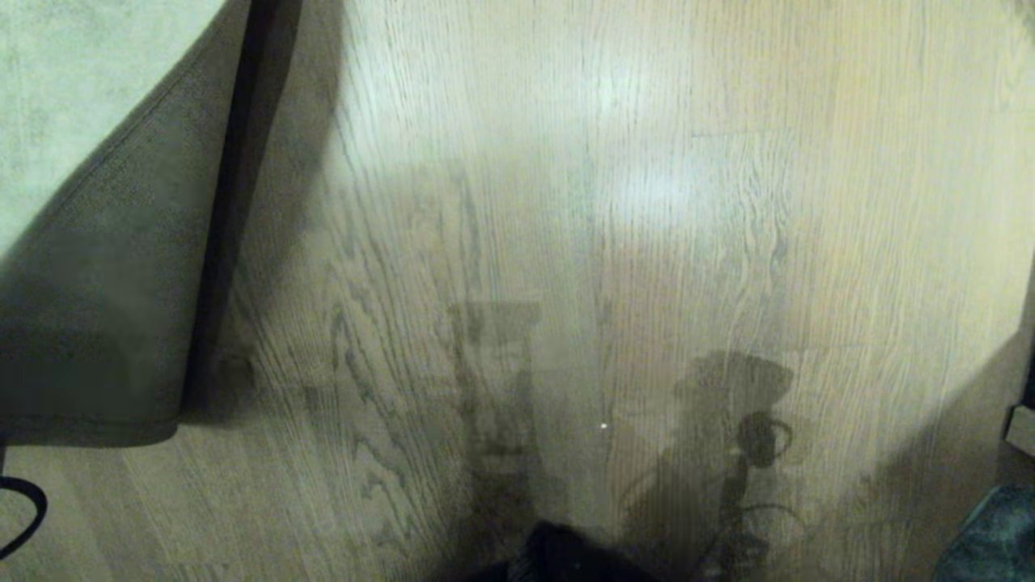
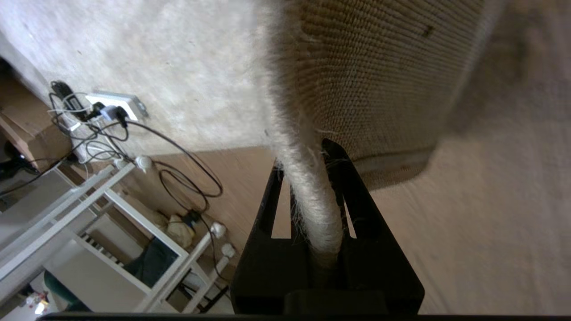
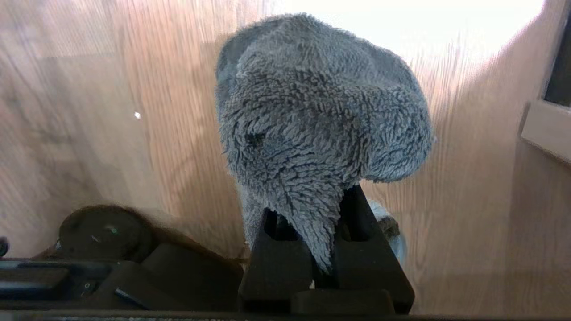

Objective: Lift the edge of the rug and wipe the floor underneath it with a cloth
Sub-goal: Wipe the floor under the carpet with a rag

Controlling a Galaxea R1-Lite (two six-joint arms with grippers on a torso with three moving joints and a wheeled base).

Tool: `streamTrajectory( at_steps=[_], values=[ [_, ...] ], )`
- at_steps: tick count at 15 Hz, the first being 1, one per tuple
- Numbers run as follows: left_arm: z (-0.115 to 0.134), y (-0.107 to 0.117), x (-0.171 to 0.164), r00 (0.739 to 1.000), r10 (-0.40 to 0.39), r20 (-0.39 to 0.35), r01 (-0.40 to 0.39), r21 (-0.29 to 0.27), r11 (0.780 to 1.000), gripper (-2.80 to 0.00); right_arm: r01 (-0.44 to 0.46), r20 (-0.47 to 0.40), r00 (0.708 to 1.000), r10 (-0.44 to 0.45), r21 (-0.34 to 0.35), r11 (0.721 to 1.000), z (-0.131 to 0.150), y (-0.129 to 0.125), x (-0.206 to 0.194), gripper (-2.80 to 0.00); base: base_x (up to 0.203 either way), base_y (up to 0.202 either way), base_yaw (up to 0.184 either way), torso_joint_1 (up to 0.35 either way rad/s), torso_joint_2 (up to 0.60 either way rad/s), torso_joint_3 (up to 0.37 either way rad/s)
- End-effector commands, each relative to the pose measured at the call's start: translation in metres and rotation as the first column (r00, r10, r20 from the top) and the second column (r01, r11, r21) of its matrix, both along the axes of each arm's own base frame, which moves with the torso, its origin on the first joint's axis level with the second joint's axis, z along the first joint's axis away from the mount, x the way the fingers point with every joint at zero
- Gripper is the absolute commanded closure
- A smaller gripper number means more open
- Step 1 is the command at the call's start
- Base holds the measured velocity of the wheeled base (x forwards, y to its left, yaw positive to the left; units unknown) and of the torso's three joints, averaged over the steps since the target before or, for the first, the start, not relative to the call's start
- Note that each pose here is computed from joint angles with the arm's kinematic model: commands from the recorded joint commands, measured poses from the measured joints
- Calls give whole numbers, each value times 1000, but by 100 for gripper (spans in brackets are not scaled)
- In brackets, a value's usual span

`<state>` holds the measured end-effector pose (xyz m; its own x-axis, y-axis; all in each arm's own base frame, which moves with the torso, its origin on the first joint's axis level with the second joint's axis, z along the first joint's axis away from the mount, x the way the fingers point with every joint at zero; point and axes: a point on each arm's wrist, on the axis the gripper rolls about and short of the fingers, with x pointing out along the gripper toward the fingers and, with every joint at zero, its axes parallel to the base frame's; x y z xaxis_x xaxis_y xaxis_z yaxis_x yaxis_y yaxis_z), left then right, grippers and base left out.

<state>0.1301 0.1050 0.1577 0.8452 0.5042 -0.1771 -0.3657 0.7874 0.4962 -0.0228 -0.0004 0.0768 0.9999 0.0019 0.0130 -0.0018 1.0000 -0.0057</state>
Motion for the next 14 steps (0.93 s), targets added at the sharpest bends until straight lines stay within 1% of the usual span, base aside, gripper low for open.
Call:
streamTrajectory(
  at_steps=[1, 14],
  values=[
    [1, 1, 0, 1000, -1, 3, 1, 5, 1000, 0, 0, -1, 1000, 0, 0, 1000, 0, 0, 0, 0, -16, -41, -3, -7, -7, -2],
    [5, -2, -2, 1000, -3, 23, 3, 14, 1000, 0, 0, 1, 1000, 0, 0, 1000, 0, 0, 0, 0, 0, 0, 0, 0, 0, 0]
  ],
)
